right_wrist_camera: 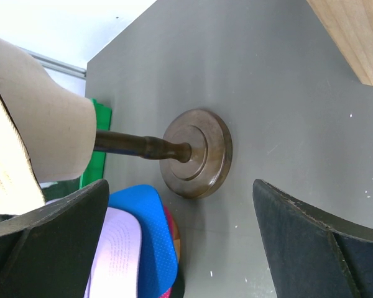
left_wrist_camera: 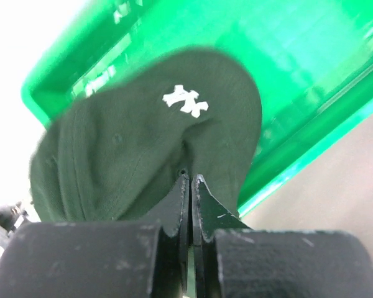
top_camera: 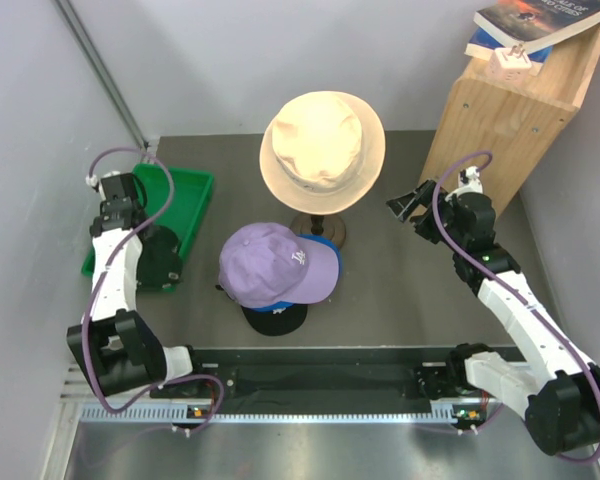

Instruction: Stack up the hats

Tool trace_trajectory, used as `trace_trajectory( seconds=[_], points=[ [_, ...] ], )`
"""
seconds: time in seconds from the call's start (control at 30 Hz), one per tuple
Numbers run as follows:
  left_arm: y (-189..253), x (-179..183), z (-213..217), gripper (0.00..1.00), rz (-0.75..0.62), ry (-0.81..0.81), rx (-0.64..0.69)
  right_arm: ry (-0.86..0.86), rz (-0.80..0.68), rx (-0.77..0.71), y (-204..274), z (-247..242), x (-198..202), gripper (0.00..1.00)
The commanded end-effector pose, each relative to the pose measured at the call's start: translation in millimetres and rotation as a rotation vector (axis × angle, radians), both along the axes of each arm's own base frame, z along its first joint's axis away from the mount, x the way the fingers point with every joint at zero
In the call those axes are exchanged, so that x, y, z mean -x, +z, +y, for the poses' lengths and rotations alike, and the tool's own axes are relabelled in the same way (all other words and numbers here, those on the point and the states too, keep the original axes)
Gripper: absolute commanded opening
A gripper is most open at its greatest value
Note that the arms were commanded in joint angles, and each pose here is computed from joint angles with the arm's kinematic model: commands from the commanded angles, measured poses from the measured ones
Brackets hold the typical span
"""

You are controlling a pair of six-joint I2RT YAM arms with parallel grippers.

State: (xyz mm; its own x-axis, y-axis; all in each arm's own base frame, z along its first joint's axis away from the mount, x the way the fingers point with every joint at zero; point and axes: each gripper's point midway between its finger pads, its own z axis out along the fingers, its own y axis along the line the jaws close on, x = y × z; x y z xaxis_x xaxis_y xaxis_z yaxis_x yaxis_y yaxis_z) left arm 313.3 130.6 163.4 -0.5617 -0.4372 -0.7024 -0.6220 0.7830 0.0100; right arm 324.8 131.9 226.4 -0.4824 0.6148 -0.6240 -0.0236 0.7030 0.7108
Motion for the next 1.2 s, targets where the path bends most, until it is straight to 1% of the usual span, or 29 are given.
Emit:
trace_trajectory(
  seconds=[0.0, 0.1, 0.13, 0.2, 0.3, 0.33, 0.4, 0.43, 0.5, 0.53, 0.63, 0.77, 0.83, 0.93, 0.97, 1.03, 1.07, 1.17],
  points=[
    [93, -28, 14, 0.0, -0.239, 0.003, -0.103, -0.012, -0.048, -0.016, 13, -3, -7, 0.98],
    [129, -35, 15, 0.0, -0.342, -0.013, -0.139, -0.01, -0.047, -0.023, 13, -2, -7, 0.98],
    [133, -36, 14, 0.0, -0.359, -0.023, -0.145, -0.012, -0.046, -0.025, 14, -3, -7, 0.98],
    [126, -36, 13, 0.0, -0.352, -0.036, -0.146, -0.009, -0.047, -0.027, 14, -2, -7, 0.98],
    [98, -32, 15, 0.0, -0.266, -0.03, -0.136, -0.007, -0.049, -0.031, 16, -2, -7, 0.98],
    [98, -32, 13, 0.0, -0.261, -0.041, -0.126, -0.007, -0.046, -0.031, 15, -2, -7, 0.98],
    [125, -36, 9, 0.0, -0.345, -0.072, -0.145, -0.002, -0.048, -0.035, 17, -1, -7, 0.98],
    [145, -42, 12, 0.0, -0.422, -0.075, -0.182, -0.002, -0.055, -0.036, 20, 0, -8, 0.98],
    [173, -45, 13, 0.0, -0.481, -0.085, -0.223, -0.002, -0.057, -0.037, 21, 0, -8, 0.98],
    [195, -47, 14, 0.0, -0.508, -0.089, -0.244, 0.001, -0.055, -0.037, 21, 0, -8, 0.98],
    [210, -56, 9, 0.0, -0.528, -0.127, -0.23, 0.002, -0.064, -0.042, 26, 1, -8, 0.97],
    [247, -57, -2, 0.0, -0.652, -0.161, -0.215, 0.002, -0.095, -0.039, 40, 0, -10, 0.97],
    [265, -57, -14, 0.0, -0.709, -0.212, -0.2, -0.004, -0.115, -0.037, 51, -1, -10, 0.97],
    [293, -61, -47, 0.0, -0.797, -0.392, -0.152, -0.006, -0.154, -0.046, 72, -2, -9, 0.97],
    [300, -61, -68, 0.0, -0.823, -0.502, -0.111, -0.006, -0.167, -0.05, 78, -2, -8, 0.97],
    [320, -53, -90, 0.0, -0.886, -0.605, -0.084, -0.009, -0.198, -0.072, 96, -2, -4, 0.96],
    [326, -46, -108, 0.0, -0.913, -0.69, -0.052, -0.012, -0.207, -0.083, 102, -3, -2, 0.96],
    [344, -28, -133, 0.0, -0.977, -0.782, 0.01, -0.013, -0.253, -0.147, 130, -2, 9, 0.96]
  ],
)
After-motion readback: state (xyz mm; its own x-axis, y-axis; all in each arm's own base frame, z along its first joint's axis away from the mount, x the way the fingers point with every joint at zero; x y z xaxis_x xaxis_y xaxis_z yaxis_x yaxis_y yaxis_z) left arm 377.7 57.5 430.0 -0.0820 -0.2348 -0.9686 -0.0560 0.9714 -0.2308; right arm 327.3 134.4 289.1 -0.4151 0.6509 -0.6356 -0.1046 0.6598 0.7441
